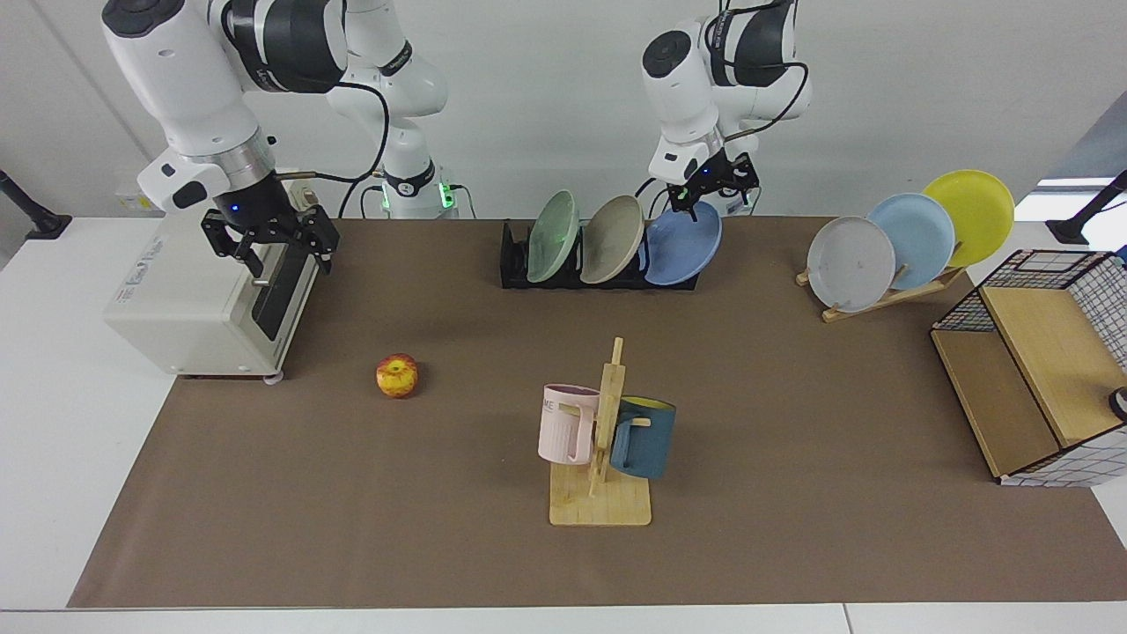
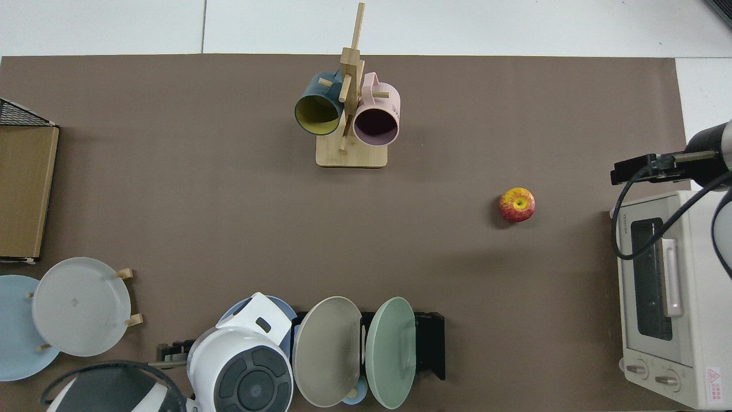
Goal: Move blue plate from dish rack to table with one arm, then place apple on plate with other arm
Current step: 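Lower the left gripper onto the blue plate in the dish rack and grasp it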
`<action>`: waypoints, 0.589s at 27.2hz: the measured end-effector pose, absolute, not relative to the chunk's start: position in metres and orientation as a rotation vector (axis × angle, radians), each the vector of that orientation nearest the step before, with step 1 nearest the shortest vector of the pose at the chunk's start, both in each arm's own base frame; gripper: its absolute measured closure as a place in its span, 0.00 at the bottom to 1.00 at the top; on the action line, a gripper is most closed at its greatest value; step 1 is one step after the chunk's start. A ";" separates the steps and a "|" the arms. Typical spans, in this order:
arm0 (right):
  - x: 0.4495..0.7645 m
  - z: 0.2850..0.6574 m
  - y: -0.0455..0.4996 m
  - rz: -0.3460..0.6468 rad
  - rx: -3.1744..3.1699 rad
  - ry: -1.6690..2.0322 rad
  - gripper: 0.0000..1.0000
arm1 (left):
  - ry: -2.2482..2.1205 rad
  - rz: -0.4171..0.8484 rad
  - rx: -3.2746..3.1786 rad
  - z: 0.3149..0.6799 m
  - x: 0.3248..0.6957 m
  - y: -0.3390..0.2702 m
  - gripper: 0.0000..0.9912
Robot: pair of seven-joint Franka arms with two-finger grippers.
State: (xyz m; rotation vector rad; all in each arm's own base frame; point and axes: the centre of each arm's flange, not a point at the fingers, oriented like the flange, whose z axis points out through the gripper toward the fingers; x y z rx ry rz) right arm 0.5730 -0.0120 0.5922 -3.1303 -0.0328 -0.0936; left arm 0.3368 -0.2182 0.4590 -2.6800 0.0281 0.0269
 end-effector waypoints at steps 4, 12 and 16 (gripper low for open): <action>0.573 0.592 -0.012 -0.094 -3.130 -0.033 0.00 | 0.032 0.019 -2.660 0.432 0.322 -0.222 0.00; 0.573 0.592 -0.012 -0.094 -3.130 -0.033 0.00 | 0.042 0.018 -2.641 0.399 0.308 -0.223 0.00; 0.573 0.592 -0.012 -0.094 -3.130 -0.033 0.00 | 0.039 0.024 -2.643 0.400 0.311 -0.220 0.00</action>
